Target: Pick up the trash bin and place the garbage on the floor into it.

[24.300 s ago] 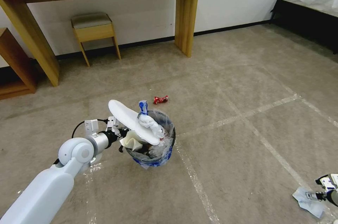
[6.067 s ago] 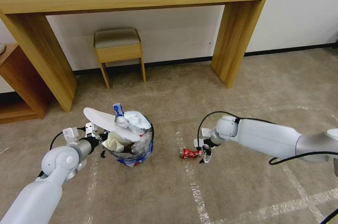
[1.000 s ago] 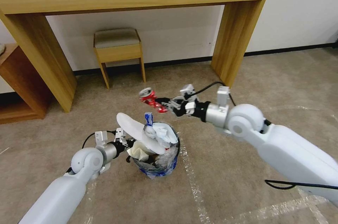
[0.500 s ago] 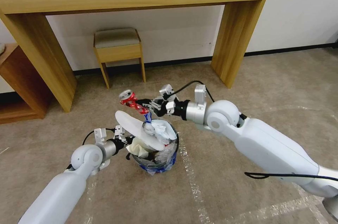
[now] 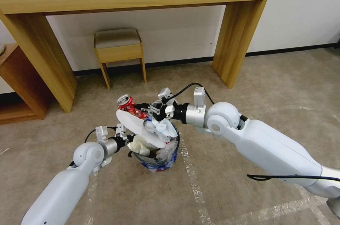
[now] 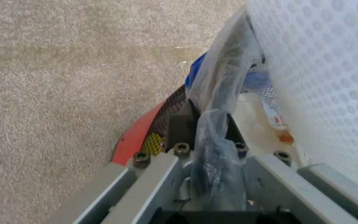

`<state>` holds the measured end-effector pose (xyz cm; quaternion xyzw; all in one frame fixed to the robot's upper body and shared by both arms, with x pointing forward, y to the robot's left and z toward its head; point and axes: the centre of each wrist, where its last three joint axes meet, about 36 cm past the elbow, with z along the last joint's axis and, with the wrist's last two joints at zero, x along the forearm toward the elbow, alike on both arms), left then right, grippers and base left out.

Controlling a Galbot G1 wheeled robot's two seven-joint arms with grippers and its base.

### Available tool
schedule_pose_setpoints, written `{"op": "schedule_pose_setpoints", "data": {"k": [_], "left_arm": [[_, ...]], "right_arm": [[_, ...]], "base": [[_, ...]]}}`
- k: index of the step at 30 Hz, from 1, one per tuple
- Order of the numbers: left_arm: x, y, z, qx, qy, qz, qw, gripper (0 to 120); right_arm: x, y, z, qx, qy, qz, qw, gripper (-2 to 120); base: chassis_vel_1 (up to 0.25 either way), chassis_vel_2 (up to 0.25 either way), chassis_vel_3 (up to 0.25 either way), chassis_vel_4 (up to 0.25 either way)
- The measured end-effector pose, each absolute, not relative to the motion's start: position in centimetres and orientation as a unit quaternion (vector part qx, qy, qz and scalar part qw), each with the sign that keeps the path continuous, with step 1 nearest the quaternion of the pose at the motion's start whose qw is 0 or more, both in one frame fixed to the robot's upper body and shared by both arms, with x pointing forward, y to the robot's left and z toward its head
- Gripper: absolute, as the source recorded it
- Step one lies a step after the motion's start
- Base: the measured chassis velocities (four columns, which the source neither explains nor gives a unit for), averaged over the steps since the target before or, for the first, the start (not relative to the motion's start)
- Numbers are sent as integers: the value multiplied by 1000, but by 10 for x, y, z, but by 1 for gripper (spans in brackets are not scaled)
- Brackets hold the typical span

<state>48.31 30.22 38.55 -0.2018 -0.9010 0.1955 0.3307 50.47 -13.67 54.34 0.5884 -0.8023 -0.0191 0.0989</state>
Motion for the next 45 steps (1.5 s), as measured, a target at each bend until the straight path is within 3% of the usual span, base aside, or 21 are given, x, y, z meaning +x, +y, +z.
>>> {"op": "schedule_pose_setpoints", "data": {"k": [20,45], "left_arm": [[479,311,393,-195,-903,199,328,1],[464,303,399,-213,-894,218,328,1]], "right_arm": [[485,-161,496,571,-810,-14,134,0],[497,-174,451,540,-827,9,156,0]], "base": [[0,0,0,0],[0,0,0,0]]}}
